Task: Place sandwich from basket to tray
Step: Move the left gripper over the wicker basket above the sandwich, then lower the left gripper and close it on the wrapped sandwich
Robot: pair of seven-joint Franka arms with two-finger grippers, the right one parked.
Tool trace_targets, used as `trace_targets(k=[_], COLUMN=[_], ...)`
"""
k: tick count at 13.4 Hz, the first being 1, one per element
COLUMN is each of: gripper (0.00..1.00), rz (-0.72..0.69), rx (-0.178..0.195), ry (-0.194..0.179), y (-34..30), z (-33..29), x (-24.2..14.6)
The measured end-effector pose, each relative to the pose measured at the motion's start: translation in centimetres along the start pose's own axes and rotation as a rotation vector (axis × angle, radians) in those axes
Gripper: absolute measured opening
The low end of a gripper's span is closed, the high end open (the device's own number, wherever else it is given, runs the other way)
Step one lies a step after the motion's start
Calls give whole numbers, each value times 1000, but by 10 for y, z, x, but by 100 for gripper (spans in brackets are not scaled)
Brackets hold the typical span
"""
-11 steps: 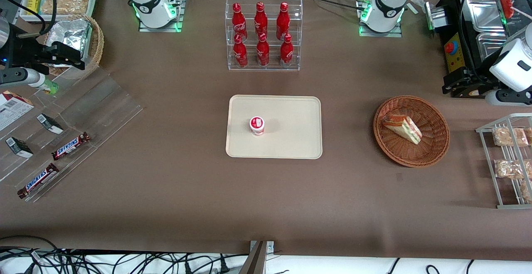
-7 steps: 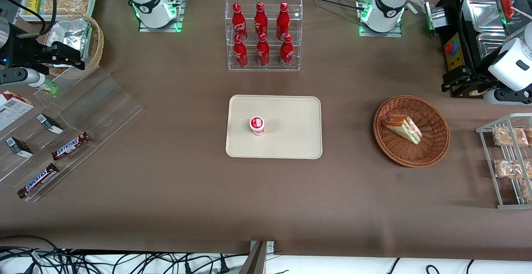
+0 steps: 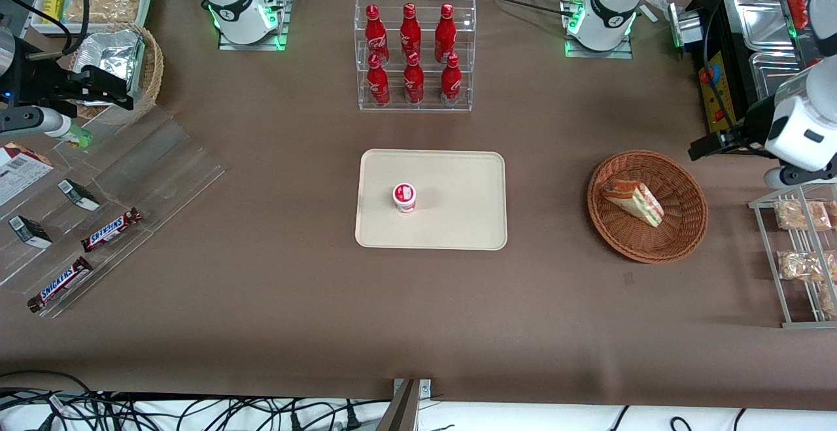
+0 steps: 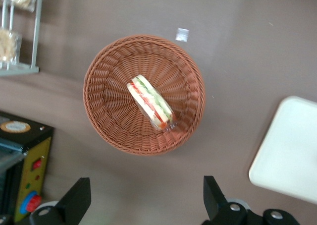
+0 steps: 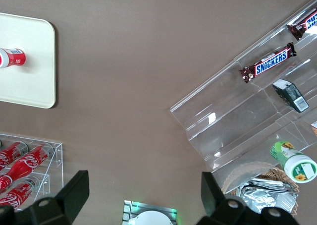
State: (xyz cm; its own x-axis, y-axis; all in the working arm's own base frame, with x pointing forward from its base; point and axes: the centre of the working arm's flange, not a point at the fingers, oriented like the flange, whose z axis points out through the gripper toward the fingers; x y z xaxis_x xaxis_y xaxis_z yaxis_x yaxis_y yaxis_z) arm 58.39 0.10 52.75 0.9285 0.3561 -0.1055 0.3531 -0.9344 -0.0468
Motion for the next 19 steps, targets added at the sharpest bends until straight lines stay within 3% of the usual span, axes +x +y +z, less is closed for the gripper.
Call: trace_targets(k=[2, 7, 9, 12, 19], gripper=[100, 100, 100, 100, 100], rz=[-140, -436, -484, -531, -627], rx=[15, 10, 7, -32, -93], ry=[26, 98, 125, 159, 176], y=[0, 1, 0, 0, 8], z=[31, 113, 146, 188, 263], x=[6, 8, 2, -9, -16])
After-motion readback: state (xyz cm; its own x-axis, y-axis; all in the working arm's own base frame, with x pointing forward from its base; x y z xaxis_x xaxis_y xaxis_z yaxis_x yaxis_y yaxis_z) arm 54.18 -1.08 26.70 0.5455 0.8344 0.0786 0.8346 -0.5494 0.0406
